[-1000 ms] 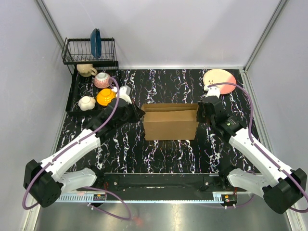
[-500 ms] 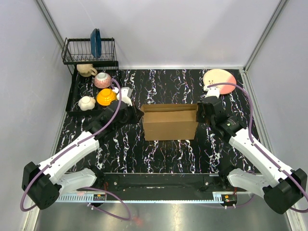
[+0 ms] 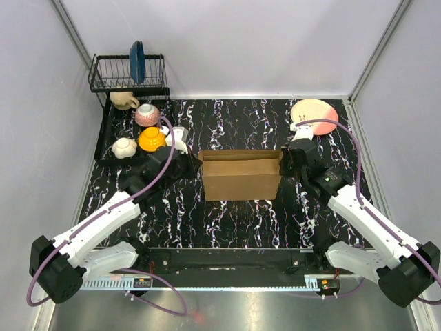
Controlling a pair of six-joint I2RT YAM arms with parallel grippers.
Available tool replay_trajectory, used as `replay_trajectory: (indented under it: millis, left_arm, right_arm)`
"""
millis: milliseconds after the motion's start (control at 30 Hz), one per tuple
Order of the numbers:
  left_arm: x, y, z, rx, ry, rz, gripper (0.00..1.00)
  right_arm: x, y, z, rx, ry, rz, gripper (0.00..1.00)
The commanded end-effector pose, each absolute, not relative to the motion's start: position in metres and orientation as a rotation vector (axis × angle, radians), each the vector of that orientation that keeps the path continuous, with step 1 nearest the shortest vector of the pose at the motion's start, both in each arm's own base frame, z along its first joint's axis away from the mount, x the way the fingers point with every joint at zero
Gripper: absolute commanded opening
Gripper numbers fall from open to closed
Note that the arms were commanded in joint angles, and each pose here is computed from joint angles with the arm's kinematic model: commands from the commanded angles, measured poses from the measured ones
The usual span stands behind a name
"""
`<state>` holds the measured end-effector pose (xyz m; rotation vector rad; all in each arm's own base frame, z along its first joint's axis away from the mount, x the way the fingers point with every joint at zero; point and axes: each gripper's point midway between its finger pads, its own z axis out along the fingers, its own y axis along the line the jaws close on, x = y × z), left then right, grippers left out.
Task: Fold the paper box
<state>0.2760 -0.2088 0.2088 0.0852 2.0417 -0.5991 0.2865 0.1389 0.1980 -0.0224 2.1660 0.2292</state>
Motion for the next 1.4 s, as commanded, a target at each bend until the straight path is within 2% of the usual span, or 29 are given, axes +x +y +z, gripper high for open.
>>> replay_trajectory:
  millis: [0,233,567,1000,1267,1367]
  left_arm:
    - [0.281,-0.198,0.218,0.083,1.996,-0.538,0.00]
    - [0.277,-0.205,0.206,0.103,2.012,-0.581,0.00]
    - [0.265,-0.231,0.222,0.185,1.858,-0.710,0.00]
    - [0.246,-0.237,0.153,0.240,1.941,-0.549,0.00]
    - [0.250,-0.227,0.153,0.218,1.951,-0.463,0.00]
    - [0.251,-0.225,0.154,0.221,1.956,-0.440,0.00]
  right_arm:
    - [0.274,0.136,0.179,-0.050,2.241,0.208,0.00]
    - [0.273,0.138,0.178,-0.052,2.242,0.217,0.00]
    - [0.273,0.140,0.178,-0.047,2.243,0.238,0.00]
    - [0.269,0.141,0.181,-0.033,2.233,0.266,0.01]
    - [0.269,0.141,0.207,-0.008,2.173,0.308,0.25]
    - [0.270,0.141,0.218,0.000,2.151,0.316,0.30]
